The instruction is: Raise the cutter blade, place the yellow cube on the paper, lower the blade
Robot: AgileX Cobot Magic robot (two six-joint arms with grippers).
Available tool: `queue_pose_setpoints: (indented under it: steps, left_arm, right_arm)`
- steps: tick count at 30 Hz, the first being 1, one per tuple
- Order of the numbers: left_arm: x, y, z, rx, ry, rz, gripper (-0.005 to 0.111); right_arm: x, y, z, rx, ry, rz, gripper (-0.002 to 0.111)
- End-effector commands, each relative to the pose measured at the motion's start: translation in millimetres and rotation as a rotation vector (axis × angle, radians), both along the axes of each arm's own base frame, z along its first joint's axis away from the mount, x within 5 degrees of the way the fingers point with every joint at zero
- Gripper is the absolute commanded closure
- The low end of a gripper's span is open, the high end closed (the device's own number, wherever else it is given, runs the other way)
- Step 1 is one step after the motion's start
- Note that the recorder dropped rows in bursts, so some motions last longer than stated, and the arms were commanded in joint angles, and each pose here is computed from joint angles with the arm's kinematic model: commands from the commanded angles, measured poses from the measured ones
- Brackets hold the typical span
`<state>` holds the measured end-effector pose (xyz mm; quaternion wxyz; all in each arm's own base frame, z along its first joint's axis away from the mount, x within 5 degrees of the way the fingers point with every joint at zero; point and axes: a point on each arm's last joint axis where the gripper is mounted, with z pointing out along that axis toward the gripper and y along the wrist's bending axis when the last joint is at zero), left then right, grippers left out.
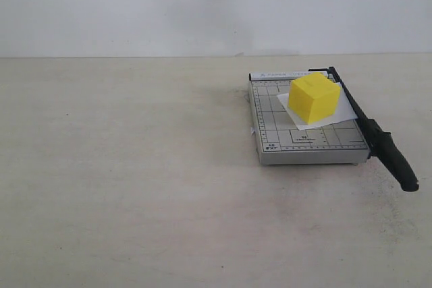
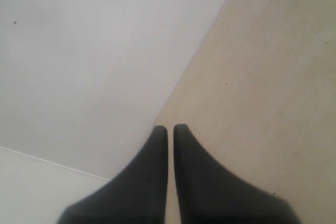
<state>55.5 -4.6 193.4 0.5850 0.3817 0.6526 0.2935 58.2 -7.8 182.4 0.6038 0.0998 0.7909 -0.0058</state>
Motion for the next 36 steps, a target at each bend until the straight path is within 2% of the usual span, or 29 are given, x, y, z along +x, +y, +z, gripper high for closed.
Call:
queue_pose_setpoints:
  steps: [1, 20, 21, 22, 23, 24, 25, 26, 27, 28, 29, 30, 31, 33, 36]
  left_arm:
    - [0.3, 0.1, -1.7, -0.006, 0.009, 0.003, 0.102]
    - [0.3, 0.4, -1.5, -0.009, 0.007, 0.007, 0.102]
    - [0.5, 0.0, 0.1, -0.075, -0.006, 0.012, 0.102]
    - [0.8, -1.9, 3.4, -0.35, -0.021, 0.022, 0.102]
    - [1.0, -2.3, 6.2, -0.532, -0.036, 0.031, 0.102]
    - [1.2, -1.2, 11.0, -0.825, -0.066, 0.053, 0.102]
    - [1.2, -1.1, 10.9, -0.96, -0.053, 0.065, 0.102]
    - [1.0, -1.7, 5.8, -1.147, 0.017, 0.108, 0.102]
    - [0.4, -1.9, 0.4, -1.227, 0.078, 0.152, 0.102]
    - [-2.0, -0.7, -11.9, -1.312, 0.194, 0.268, 0.102]
    - [-2.2, 1.1, -13.1, -1.301, 0.192, 0.293, 0.102]
    - [-1.0, 3.5, -6.8, -1.253, 0.11, 0.256, 0.102]
    - [-0.4, 3.7, -3.6, -1.236, 0.079, 0.23, 0.102]
    - [-1.4, 2.2, -8.2, -1.245, 0.138, 0.246, 0.102]
    - [-1.1, 2.3, -6.9, -1.085, 0.118, 0.21, 0.102]
  right_arm:
    - [-0.9, -0.5, -0.3, -0.089, 0.017, 0.018, 0.109]
    - [-0.9, 0.8, -0.7, -0.051, 0.016, 0.023, 0.109]
    - [-0.9, 0.8, -0.7, -0.051, 0.016, 0.023, 0.109]
    - [-0.9, 0.8, -0.7, -0.051, 0.016, 0.023, 0.109]
    - [-0.9, 0.8, -0.7, -0.051, 0.016, 0.023, 0.109]
    - [-0.9, 0.8, -0.7, -0.051, 0.016, 0.023, 0.109]
    - [-0.9, 0.8, -0.7, -0.051, 0.016, 0.023, 0.109]
    - [-0.9, 0.8, -0.7, -0.051, 0.016, 0.023, 0.109]
    - [-0.9, 0.8, -0.7, -0.051, 0.016, 0.023, 0.109]
    - [-0.9, 0.8, -0.7, -0.051, 0.016, 0.023, 0.109]
    - [-0.9, 0.8, -0.7, -0.051, 0.016, 0.023, 0.109]
    - [-0.9, 0.8, -0.7, -0.051, 0.016, 0.023, 0.109]
    - [-0.9, 0.8, -0.7, -0.051, 0.016, 0.023, 0.109]
    - [-0.9, 0.8, -0.7, -0.051, 0.016, 0.023, 0.109]
    - [-0.9, 0.8, -0.7, -0.051, 0.016, 0.023, 0.109]
